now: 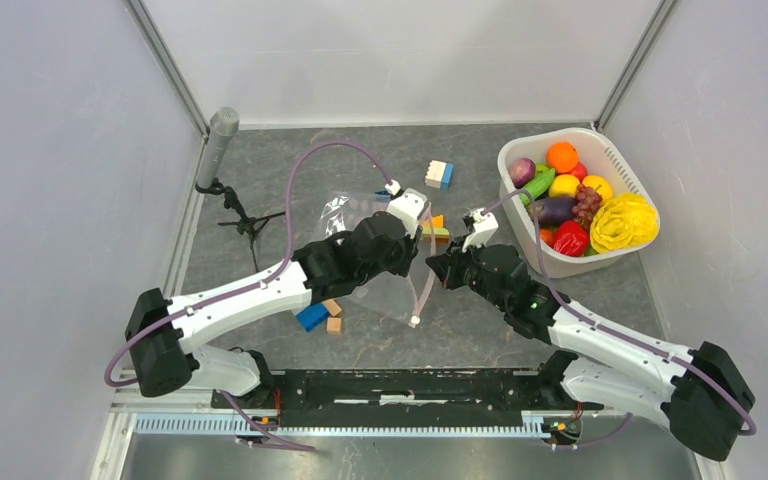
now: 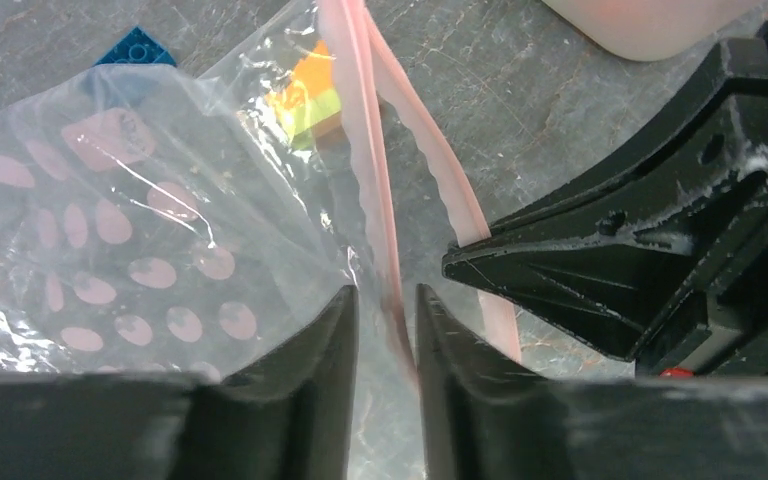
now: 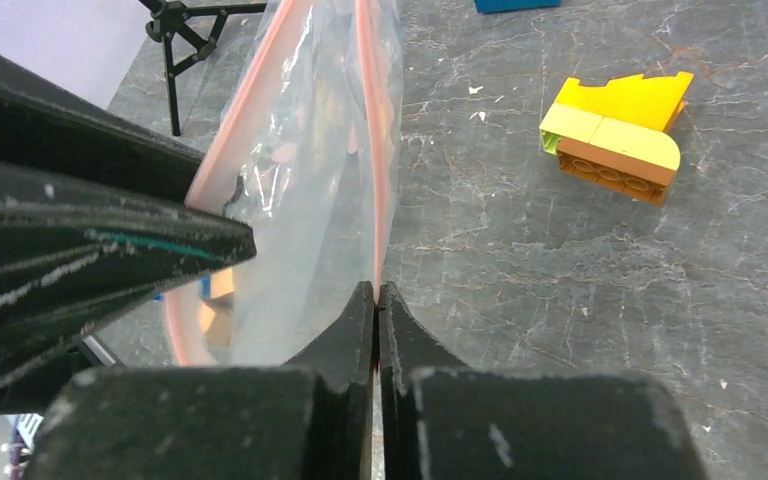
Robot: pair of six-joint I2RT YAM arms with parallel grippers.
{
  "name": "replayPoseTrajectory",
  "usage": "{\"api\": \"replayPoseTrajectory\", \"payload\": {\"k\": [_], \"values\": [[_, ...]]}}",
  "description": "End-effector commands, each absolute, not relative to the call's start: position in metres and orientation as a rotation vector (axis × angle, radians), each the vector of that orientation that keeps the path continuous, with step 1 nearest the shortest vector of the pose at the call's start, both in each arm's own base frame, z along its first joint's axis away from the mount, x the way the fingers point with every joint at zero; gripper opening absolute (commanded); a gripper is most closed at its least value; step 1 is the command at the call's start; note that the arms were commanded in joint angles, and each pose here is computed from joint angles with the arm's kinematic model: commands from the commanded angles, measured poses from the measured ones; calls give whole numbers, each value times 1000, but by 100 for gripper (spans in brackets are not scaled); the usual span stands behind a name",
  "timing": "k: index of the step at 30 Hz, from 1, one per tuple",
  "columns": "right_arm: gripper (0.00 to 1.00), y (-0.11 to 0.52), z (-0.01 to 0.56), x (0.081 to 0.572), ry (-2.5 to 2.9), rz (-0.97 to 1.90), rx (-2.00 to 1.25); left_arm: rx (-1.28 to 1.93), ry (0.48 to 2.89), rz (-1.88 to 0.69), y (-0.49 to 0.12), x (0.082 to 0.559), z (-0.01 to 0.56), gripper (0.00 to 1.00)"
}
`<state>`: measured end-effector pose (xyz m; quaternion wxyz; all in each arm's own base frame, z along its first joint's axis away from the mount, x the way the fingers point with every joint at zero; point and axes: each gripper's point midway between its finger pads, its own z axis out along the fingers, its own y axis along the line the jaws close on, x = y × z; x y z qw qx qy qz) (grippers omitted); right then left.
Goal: Place the food in the zip-top bag and seal the zipper
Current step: Open the zipper of the food storage bag at the center of the board.
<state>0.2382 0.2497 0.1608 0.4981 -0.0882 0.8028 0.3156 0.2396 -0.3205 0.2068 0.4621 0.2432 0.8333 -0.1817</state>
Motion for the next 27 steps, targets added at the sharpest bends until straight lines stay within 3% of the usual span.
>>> {"api": "replayPoseTrajectory", "payload": {"k": [1, 4, 7, 12, 21, 27], "values": [[0, 255, 190, 249, 1858, 813, -141, 627, 2012, -445, -314, 238, 217, 48], [0, 259, 195, 246, 1829, 892, -79, 604, 2042, -391, -310, 242, 209, 62], [0, 258, 195, 245, 1810, 962, 19, 580, 2072, -324, -306, 244, 200, 70], [0, 253, 193, 249, 1812, 978, 135, 556, 2067, -336, -312, 233, 200, 76], [0, 246, 200, 253, 1781, 1010, 263, 551, 2077, -276, -313, 224, 186, 75], [0, 243, 196, 249, 1796, 1002, 260, 506, 2062, -174, -298, 228, 178, 63]]}}
